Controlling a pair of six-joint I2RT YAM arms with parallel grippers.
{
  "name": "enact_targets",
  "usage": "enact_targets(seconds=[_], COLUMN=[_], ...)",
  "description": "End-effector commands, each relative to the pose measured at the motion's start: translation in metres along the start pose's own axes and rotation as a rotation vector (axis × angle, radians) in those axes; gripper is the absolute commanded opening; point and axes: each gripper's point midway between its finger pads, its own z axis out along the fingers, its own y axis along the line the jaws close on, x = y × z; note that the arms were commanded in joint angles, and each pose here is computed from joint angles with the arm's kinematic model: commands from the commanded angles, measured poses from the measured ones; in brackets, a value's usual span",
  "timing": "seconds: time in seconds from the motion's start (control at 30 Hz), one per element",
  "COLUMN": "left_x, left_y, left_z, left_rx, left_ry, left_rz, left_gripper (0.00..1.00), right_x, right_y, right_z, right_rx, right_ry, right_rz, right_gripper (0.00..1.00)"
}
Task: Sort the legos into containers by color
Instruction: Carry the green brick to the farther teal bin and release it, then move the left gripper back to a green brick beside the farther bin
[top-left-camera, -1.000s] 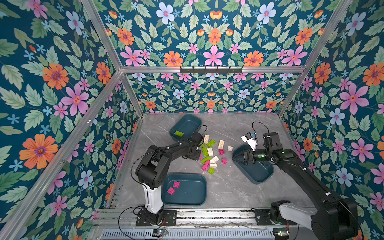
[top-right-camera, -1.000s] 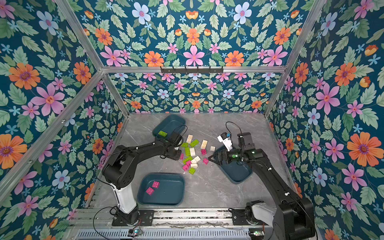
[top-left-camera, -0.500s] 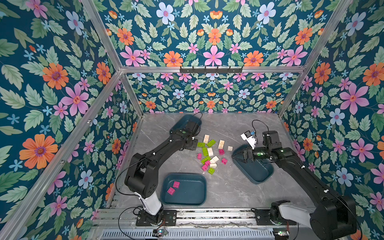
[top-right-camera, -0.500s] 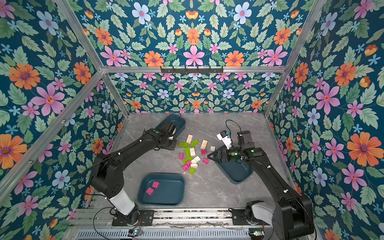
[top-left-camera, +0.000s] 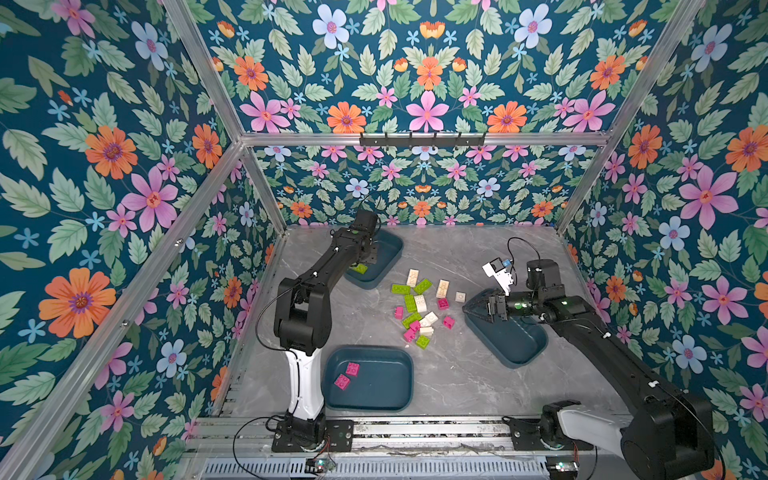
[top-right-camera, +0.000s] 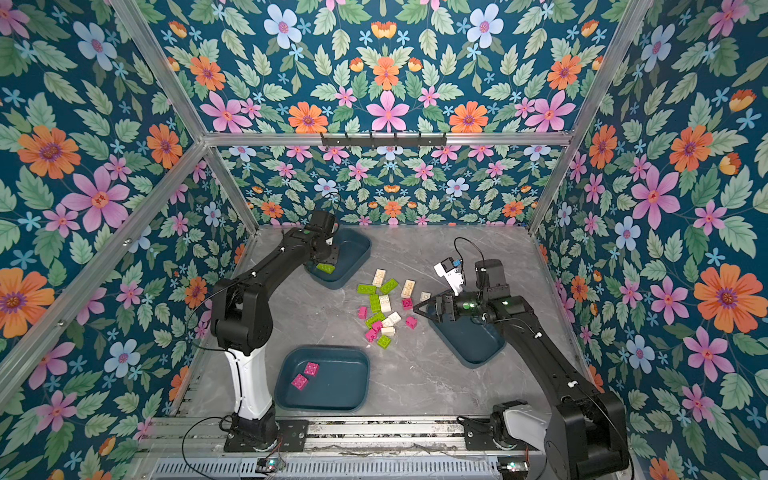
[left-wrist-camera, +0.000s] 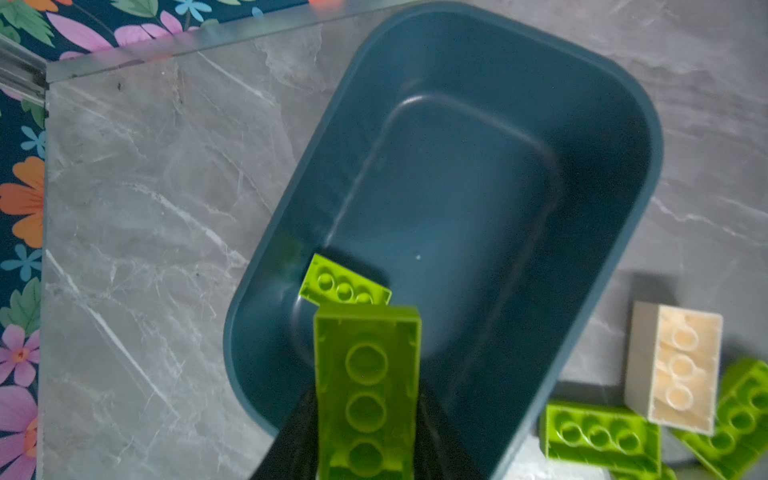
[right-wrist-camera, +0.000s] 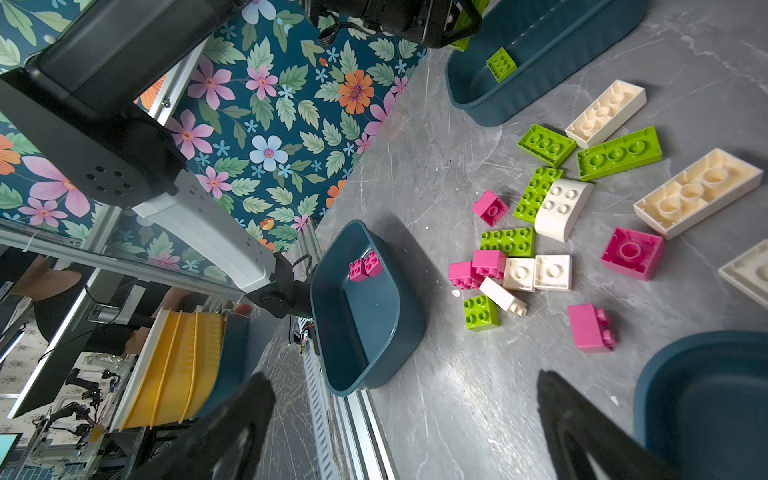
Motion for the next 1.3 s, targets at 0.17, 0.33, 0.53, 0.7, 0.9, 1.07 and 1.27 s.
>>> enact_targets(seconds=[0.17, 0.33, 0.53, 0.7, 0.9, 1.07, 1.27], left_x=[-0.031, -0.033, -0.028, -0.024, -0.028, -0.019, 0.020], left_y=[-0.009, -0.006, -0.003, 0.005, 0.006, -0.005, -0.032], left_z=[0.038, 0.060, 0.074, 0.074, 0.045, 0.004, -0.046], left_rx=[0.019, 0.022, -0.009, -0.055, -0.034, 0.039, 0.165], left_ry=[-0.075, -0.066, -0.051, -0.034, -0.042, -0.042, -0.023], left_rz=[0.103, 0.126, 0.167, 0.175, 0.151, 0.123, 0.067], left_gripper=[0.37, 0.38, 0.47, 0.56, 0.64, 0.69, 0.72], right_x=[0.001, 0.004, 0.003, 0.002, 0.002, 0.002, 0.003], right_y=[-0.001, -0.004, -0.007, -0.008, -0.007, -0.006, -0.003], right_z=[0.001, 0.001, 0.003, 0.004, 0.003, 0.002, 0.001], right_rx=[0.003, 0.016, 0.016, 0.019, 0.022, 0.019, 0.012], right_ry=[0.006, 0.018, 0.026, 0.029, 0.030, 0.030, 0.029], right_rz=[0.001, 0.007, 0.016, 0.017, 0.013, 0.012, 0.005], right_gripper=[0.99, 0.99, 0.99, 0.99, 0.99, 0.99, 0.99])
